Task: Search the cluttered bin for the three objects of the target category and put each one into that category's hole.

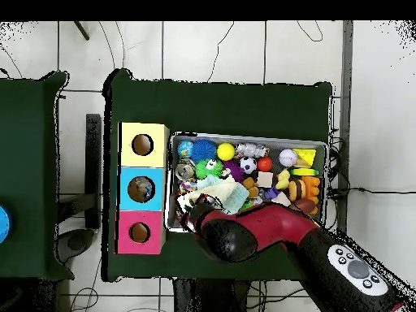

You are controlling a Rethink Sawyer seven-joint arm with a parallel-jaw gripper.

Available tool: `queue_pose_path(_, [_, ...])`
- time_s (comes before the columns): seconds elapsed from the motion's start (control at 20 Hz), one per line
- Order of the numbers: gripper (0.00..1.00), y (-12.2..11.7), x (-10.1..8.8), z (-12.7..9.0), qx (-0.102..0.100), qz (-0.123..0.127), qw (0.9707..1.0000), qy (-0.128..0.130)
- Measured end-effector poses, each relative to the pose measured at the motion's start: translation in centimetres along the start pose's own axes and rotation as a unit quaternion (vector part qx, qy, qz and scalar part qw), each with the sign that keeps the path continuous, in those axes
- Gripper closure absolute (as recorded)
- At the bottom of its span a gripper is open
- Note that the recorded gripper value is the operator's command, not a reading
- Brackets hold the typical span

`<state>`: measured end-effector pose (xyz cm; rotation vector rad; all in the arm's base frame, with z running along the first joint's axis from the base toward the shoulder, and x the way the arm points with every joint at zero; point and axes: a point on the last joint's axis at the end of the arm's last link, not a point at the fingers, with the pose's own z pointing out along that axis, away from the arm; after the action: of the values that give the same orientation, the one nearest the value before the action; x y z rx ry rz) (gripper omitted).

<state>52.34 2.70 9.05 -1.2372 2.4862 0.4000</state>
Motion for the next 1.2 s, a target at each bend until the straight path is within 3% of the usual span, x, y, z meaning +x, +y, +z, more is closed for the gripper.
queue_pose_path(0.25, [1.0, 0.3, -1.8, 1.0, 0.021, -0.004, 0.9989, -0.042])
queue_pose_path(0.45, [1.0, 0.4, -2.4, 1.4, 0.029, -0.002, 0.9978, -0.059])
queue_pose_path(0.75, [1.0, 0.7, -2.3, 1.8, 0.029, 0.002, 0.9982, -0.052])
queue_pose_path(1.2, [1.0, 2.3, -0.8, 2.9, 0.031, -0.004, 0.9995, -0.004])
